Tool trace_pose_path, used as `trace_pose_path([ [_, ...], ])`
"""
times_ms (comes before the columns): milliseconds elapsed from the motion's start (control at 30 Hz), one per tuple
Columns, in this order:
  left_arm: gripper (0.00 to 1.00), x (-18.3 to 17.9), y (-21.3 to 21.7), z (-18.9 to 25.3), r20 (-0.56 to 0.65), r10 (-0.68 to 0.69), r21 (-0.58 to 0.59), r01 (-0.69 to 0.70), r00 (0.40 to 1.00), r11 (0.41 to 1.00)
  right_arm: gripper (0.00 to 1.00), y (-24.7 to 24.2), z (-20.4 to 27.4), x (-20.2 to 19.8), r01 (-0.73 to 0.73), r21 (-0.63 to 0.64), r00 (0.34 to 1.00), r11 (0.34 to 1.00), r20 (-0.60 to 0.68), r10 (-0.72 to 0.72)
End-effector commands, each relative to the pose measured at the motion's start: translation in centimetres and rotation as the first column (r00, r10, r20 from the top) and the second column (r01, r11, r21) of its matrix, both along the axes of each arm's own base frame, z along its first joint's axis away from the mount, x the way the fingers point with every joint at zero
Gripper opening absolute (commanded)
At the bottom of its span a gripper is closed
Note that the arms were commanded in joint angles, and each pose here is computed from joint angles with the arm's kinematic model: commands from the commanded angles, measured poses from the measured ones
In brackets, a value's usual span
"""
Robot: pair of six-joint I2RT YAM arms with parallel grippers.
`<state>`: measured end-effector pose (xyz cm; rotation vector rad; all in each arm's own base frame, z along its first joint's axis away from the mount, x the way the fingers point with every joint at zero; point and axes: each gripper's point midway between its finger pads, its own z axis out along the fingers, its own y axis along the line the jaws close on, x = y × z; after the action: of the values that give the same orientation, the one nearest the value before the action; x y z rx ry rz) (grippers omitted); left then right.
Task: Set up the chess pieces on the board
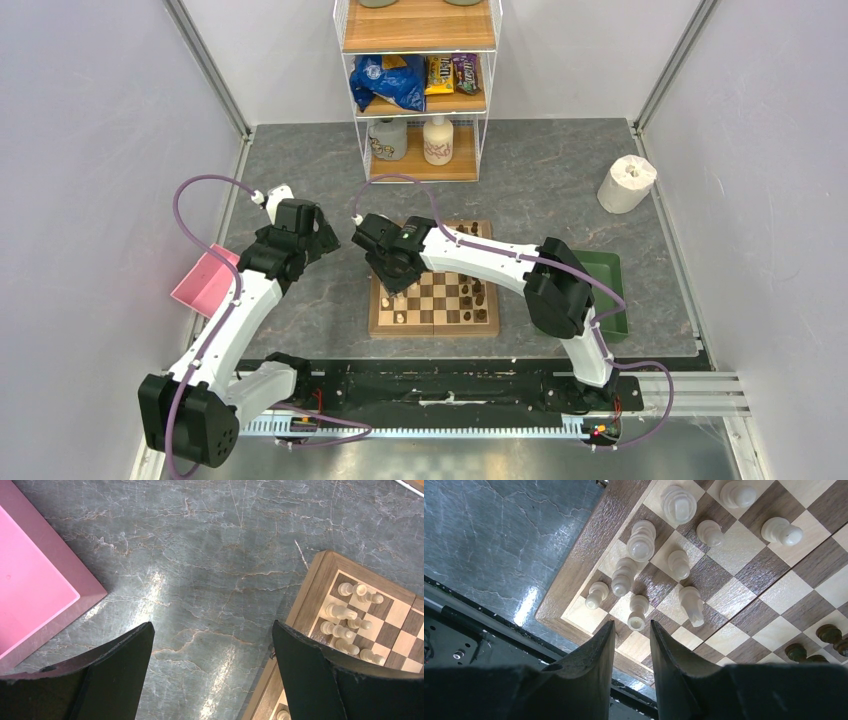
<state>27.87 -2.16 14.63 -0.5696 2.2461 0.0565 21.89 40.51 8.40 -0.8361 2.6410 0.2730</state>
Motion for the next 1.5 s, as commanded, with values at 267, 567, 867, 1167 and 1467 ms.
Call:
trace_pose_path([
  [267, 0.95, 0.3, 0.2, 0.1, 0.021, 0.030, -0.012, -0.030, 0.999, 0.999, 0.39, 0.0, -0.7, -0.3, 0.006, 0.005, 1.000, 1.000, -0.016, -0.006],
  [567, 0.95, 0.2, 0.2, 0.2, 0.025, 0.027, -0.015, -0.027, 0.999, 1.000, 0.38, 0.2, -1.0, -0.4, 0.000, 0.021, 1.000, 1.000, -0.023, 0.000],
  [867, 0.95, 0.1, 0.2, 0.1, 0.025, 0.028, -0.017, -0.028, 0.999, 0.999, 0.34, 0.3, -1.4, -0.2, -0.001, 0.014, 1.000, 1.000, -0.017, 0.001],
  [1167, 0.95, 0.1, 0.1, 0.0, 0.023, 0.027, -0.018, -0.027, 0.999, 0.999, 0.34, 0.1, -1.6, -0.2, 0.000, 0.005, 1.000, 1.000, -0.014, 0.000],
  [1467, 0.95, 0.1, 0.1, -0.1, 0.019, 0.024, -0.020, -0.023, 1.000, 1.000, 0.30, 0.1, -1.7, -0.1, 0.000, -0.001, 1.000, 1.000, -0.011, 0.000],
])
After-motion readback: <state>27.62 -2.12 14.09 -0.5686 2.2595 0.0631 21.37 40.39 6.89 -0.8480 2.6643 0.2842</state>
